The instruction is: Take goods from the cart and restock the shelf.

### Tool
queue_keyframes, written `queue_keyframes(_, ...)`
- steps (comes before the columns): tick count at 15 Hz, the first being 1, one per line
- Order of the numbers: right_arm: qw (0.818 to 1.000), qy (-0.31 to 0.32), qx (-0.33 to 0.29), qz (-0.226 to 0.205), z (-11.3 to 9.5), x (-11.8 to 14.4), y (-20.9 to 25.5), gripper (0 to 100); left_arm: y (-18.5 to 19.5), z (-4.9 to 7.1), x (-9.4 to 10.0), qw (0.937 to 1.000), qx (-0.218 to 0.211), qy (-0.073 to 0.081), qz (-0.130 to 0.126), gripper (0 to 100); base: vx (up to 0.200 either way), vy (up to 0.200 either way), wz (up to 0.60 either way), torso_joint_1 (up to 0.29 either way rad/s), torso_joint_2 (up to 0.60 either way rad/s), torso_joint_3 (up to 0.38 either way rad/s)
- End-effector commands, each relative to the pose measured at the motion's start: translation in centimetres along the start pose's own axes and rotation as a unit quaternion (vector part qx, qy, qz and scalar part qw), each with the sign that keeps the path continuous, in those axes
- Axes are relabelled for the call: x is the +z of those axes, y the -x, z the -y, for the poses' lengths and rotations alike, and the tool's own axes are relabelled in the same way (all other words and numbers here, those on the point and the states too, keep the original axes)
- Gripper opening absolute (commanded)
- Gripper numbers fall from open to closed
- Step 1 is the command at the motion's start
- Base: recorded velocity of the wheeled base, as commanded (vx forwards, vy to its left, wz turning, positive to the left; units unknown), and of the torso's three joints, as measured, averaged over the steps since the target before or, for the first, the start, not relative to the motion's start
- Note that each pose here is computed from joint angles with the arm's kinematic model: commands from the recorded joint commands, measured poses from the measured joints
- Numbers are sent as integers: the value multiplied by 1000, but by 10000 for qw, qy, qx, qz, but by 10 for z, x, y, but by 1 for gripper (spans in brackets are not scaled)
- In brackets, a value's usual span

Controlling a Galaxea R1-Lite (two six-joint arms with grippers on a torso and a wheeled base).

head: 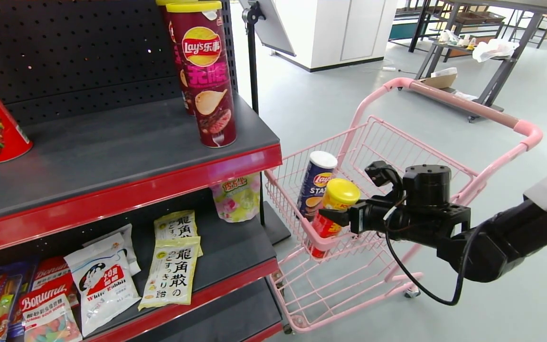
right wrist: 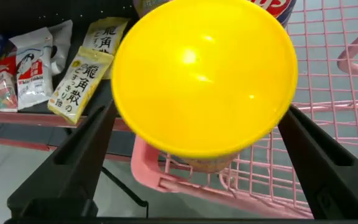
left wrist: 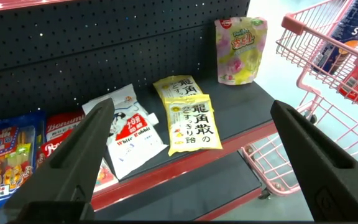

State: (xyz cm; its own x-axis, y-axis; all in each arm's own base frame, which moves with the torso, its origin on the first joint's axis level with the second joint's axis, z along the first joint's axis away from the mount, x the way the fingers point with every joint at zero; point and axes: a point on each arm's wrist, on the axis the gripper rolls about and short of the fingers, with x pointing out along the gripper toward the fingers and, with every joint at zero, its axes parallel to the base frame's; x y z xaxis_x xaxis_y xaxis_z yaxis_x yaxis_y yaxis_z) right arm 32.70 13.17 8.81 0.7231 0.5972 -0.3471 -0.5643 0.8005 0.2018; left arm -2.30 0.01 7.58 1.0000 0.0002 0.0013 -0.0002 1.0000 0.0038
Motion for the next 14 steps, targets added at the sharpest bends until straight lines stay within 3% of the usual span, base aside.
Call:
queue_keyframes(1,9999,-19,23,-102,3,-7,-14,100,0,0,0,10000,7,-4,-6,100,0,0,0,0,0,0)
queue_keyframes(6,9999,-9,-104,-6,12,-16,-34,100,0,0,0,10000,-1,-4,-6,100,0,0,0,0,0,0)
queue_keyframes(7,9999,-17,-104,-6,13,-17,-36,0,0,0,0,10000,-1,-4,-6,100,0,0,0,0,0,0)
queue_keyframes(11,9998,50,-90,140,10,-7,-29,0,0,0,0,10000,-1,-4,-6,100,0,0,0,0,0,0)
queue_keyframes(14,9979,230,-176,584,6,24,0,0,0,0,0,10000,-1,-4,-6,100,0,0,0,0,0,0)
